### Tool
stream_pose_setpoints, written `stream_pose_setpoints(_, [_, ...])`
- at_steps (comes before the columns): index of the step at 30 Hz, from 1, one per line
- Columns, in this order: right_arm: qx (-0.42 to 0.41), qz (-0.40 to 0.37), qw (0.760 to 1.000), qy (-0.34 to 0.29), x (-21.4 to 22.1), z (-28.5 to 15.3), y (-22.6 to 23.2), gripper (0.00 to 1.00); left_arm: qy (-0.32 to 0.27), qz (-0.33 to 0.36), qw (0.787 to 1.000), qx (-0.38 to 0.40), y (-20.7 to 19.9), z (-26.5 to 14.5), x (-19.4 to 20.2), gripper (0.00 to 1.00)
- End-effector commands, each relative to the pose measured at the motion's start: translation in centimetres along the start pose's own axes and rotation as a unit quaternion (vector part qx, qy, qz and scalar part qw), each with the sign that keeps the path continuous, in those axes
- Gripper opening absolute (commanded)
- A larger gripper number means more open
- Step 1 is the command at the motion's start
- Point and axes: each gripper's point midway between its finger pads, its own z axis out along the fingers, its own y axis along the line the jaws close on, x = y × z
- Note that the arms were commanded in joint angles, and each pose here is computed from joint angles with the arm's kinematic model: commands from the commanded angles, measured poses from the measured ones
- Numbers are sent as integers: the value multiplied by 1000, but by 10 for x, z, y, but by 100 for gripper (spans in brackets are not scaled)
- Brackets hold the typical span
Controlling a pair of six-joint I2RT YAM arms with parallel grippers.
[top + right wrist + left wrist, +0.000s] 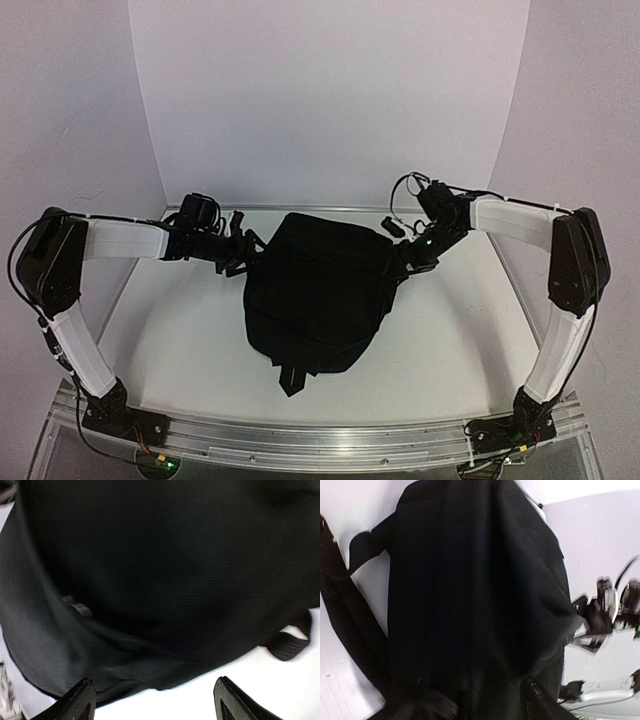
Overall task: Pack the student bag
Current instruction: Adjust the student bag at the center of the board, then reset both arms
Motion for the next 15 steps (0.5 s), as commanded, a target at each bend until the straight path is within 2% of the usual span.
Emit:
stream_pose_setpoints(1, [64,-27,993,-98,-48,-71,4,89,-36,48,998,-15,-28,-43,-4,82])
stream_pose_setpoints(4, [91,-30,986,-140,-62,-105,5,97,-63,62,995,-46,-36,-73,-17,97])
stream_pose_setpoints(5, [99,-28,983,-151,-65,-115,5,98,-68,64,994,-55,-37,-83,-22,99])
stream_pose_setpoints(10, [126,-2,976,-179,-49,-148,-3,98,-96,64,989,-90,-34,-129,-43,100])
stream_pose_setpoints(15, [173,-3,969,-175,-4,-163,-15,98,-106,70,984,-128,-20,-154,-27,100])
